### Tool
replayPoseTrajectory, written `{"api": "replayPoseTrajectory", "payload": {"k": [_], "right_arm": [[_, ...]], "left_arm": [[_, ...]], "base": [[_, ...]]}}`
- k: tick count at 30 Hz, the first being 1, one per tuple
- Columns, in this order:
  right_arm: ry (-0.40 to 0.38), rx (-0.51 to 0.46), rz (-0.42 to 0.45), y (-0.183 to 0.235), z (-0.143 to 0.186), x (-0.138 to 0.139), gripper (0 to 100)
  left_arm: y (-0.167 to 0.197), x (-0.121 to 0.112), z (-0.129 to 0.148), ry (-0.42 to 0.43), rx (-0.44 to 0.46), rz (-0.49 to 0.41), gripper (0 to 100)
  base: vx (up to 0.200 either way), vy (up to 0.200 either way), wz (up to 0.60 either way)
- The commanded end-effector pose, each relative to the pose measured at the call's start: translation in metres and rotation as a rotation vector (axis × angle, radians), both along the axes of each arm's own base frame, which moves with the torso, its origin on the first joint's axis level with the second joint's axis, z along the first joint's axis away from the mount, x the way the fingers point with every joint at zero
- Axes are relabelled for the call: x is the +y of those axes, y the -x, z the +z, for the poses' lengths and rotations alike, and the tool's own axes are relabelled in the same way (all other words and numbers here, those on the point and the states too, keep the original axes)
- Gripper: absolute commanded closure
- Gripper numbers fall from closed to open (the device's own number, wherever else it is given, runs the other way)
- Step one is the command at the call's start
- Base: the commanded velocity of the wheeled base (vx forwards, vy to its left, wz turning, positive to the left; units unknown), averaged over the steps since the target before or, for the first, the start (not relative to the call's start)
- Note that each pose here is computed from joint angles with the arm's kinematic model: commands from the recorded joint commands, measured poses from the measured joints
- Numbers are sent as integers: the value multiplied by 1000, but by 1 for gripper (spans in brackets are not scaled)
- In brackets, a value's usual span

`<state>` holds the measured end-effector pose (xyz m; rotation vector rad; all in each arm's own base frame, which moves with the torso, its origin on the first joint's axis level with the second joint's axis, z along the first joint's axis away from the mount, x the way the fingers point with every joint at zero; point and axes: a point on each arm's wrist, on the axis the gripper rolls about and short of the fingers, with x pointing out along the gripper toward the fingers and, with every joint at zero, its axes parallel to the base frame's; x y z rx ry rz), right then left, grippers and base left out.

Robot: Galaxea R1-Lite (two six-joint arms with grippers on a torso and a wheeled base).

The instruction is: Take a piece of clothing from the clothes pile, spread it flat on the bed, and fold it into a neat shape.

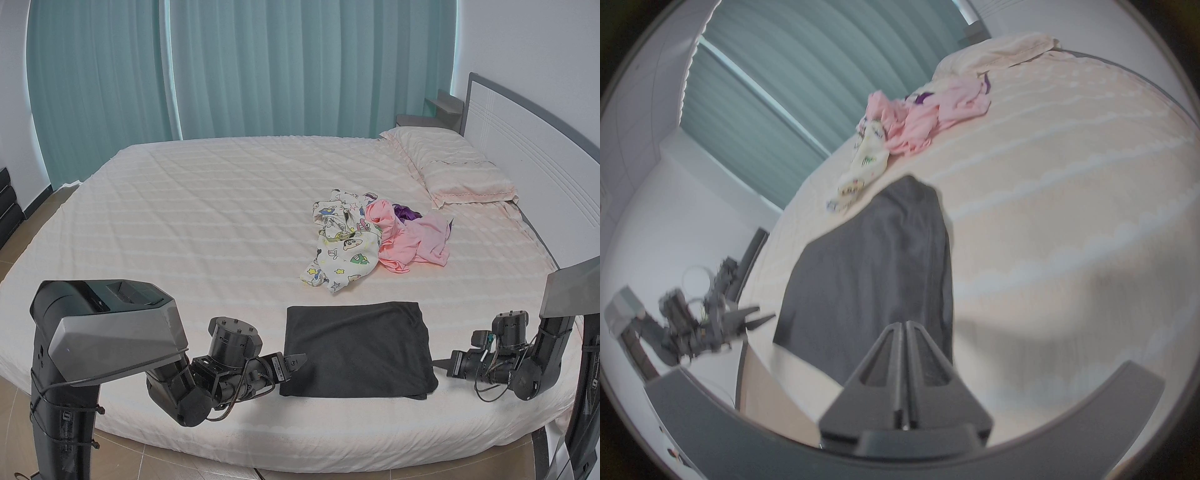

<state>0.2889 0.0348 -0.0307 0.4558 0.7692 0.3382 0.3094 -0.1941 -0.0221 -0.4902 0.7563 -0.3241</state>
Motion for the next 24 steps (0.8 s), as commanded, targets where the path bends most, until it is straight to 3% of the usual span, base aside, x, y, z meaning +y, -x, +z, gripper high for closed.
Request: {"api": "replayPoseTrajectory", "payload": {"k": [1,7,24], "right_arm": [[-81,-67,-115,-43,4,5,0],[-86,-159,-158,-86,1,-2,0],[-69,-214,-148,-132,-26,28,0]], "left_arm": [[-3,-2,-1,35,13,22,0],[-4,-2,-3,52,26,36,0],[-3,-3,-14,39,45,37,0]], "base": [[0,0,0],[0,0,0],[0,0,0]]}}
